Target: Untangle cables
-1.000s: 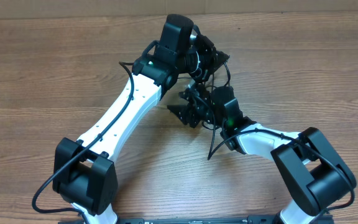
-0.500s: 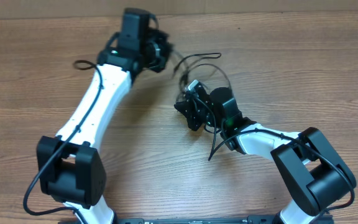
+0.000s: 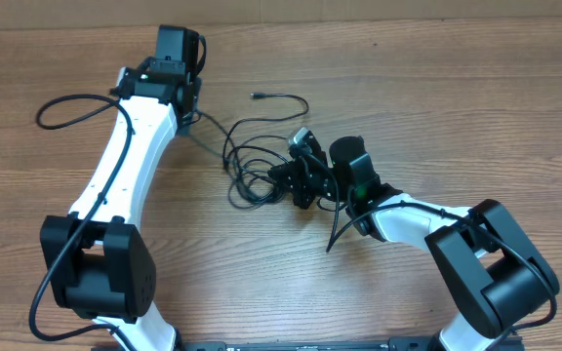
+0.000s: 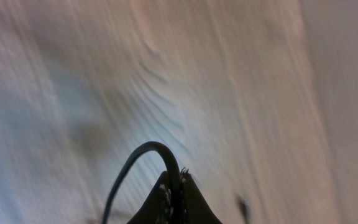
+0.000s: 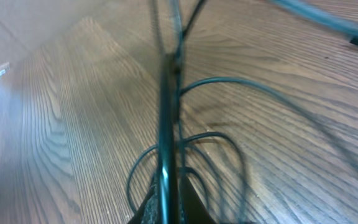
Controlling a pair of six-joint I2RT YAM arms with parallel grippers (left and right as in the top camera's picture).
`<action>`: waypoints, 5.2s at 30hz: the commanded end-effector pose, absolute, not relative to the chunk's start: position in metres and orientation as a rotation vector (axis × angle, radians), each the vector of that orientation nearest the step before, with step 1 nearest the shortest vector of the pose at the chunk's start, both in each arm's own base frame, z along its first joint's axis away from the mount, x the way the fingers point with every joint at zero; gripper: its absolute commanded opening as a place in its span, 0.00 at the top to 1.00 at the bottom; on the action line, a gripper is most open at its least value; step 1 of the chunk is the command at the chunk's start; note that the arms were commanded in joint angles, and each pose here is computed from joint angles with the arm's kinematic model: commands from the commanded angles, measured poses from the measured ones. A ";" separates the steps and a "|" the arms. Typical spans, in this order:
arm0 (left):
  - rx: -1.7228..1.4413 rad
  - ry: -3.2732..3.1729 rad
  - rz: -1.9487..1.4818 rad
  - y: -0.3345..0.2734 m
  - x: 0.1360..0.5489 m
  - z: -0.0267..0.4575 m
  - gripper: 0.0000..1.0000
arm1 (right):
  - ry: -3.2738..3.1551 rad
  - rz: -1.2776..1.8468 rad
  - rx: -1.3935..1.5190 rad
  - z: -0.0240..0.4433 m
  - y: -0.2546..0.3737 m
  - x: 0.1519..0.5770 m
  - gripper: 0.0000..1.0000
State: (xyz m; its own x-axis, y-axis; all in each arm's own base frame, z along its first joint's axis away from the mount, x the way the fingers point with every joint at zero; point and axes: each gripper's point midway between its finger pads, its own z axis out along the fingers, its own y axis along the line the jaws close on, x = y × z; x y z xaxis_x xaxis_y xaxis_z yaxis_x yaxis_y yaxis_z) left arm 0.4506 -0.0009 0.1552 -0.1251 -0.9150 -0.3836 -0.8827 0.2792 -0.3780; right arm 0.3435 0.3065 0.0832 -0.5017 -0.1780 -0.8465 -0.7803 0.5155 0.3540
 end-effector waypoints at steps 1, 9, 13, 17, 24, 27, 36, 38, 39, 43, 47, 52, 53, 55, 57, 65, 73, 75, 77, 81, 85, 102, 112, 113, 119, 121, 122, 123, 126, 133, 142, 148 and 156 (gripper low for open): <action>-1.584 1.889 0.159 0.045 0.441 0.168 0.96 | 2.015 1.018 -0.616 0.092 0.287 0.364 0.96; -1.630 1.905 0.210 0.061 0.429 0.157 0.96 | 2.119 1.126 -0.056 0.096 0.207 0.415 0.96; -1.651 1.963 0.144 0.050 0.429 0.149 0.96 | 2.113 1.169 0.020 0.099 0.182 0.422 0.96; -1.676 2.044 0.031 0.031 0.430 0.141 0.96 | 2.118 1.191 0.007 0.099 0.184 0.419 0.96; -1.733 2.273 -0.278 -0.023 0.422 0.129 0.96 | 2.155 1.241 0.098 0.096 0.186 0.417 0.96; -1.717 2.373 -0.371 -0.047 0.415 0.127 0.96 | 2.176 1.311 0.237 0.096 0.186 0.417 0.96; -1.478 2.384 -0.297 -0.094 0.423 0.133 0.93 | 2.005 1.494 -0.068 0.144 0.232 0.398 0.96; -1.438 2.365 -0.283 -0.100 0.426 0.135 0.90 | 1.972 1.506 -0.113 0.152 0.240 0.395 0.96; -1.420 2.357 -0.278 -0.103 0.428 0.137 0.89 | 1.948 1.516 -0.145 0.157 0.245 0.392 0.96; -1.388 2.325 -0.224 -0.101 0.429 0.139 0.89 | 1.812 1.561 -0.286 0.186 0.252 0.383 0.96; -1.392 2.289 -0.062 -0.079 0.421 0.137 0.95 | 1.689 1.565 -0.330 0.212 0.241 0.386 0.96; -1.431 2.315 0.073 -0.057 0.403 0.132 0.92 | 1.806 1.533 -0.175 0.188 0.212 0.405 0.96; -1.440 2.327 0.094 -0.054 0.398 0.131 0.92 | 1.845 1.526 -0.123 0.180 0.206 0.409 0.96; -1.458 2.343 0.131 -0.048 0.391 0.129 0.91 | 1.941 1.494 0.023 0.157 0.190 0.418 0.96; -1.474 2.354 0.155 -0.043 0.386 0.128 0.93 | 2.038 1.436 0.186 0.131 0.173 0.425 0.96; -1.529 2.425 0.008 -0.059 0.386 0.122 0.96 | 2.321 1.191 0.624 0.052 0.131 0.415 0.96; -1.429 2.490 -0.026 -0.068 0.390 0.123 0.86 | 2.298 1.199 0.508 0.059 0.135 0.417 0.00; -1.314 2.539 -0.024 -0.071 0.392 0.123 0.75 | 2.297 1.194 0.495 0.059 0.135 0.417 0.00; -1.095 2.624 -0.016 -0.080 0.396 0.124 0.56 | 2.297 1.193 0.497 0.059 0.134 0.417 0.00; -0.781 2.732 0.016 -0.094 0.393 0.125 0.55 | 2.297 1.193 0.497 0.059 0.134 0.417 0.00; -0.270 2.831 0.057 -0.117 0.388 0.125 0.60 | 2.293 1.166 0.513 0.058 0.131 0.419 0.00; 1.398 2.774 0.059 -0.217 0.339 0.026 0.00 | 2.290 1.080 0.611 0.048 0.093 0.424 0.00; 1.408 2.740 0.134 -0.219 0.349 0.012 0.00 | 2.295 1.068 0.588 0.047 0.093 0.423 0.00; 1.408 2.739 0.141 -0.219 0.349 0.013 0.00 | 2.296 1.068 0.589 0.047 0.093 0.423 0.00; 1.438 2.693 0.245 -0.210 0.360 0.014 0.00 | 2.296 1.067 0.589 0.047 0.093 0.423 0.00; 1.431 2.685 0.237 -0.212 0.362 0.014 0.00 | 2.296 1.067 0.589 0.047 0.093 0.423 0.00; 1.428 2.680 0.236 -0.213 0.363 0.015 0.00 | 2.296 1.068 0.589 0.047 0.093 0.423 0.00; 1.427 2.676 0.235 -0.213 0.364 0.015 0.00 | 2.296 1.068 0.589 0.047 0.093 0.423 0.00; 1.507 2.606 0.235 -0.217 0.369 0.015 0.00 | 2.297 1.068 0.589 0.047 0.093 0.423 0.00; 1.721 2.355 0.255 -0.231 0.391 0.020 0.16 | 2.297 1.068 0.589 0.047 0.093 0.423 0.00; 1.610 2.235 0.254 -0.252 0.423 0.031 0.43 | 2.303 1.067 0.593 0.046 0.093 0.422 0.00; 1.602 2.232 0.252 -0.253 0.425 0.032 0.85 | 2.303 1.068 0.593 0.046 0.093 0.422 0.00; 1.503 2.256 0.299 -0.250 0.433 0.046 0.96 | 2.304 1.065 0.589 0.046 0.093 0.422 0.00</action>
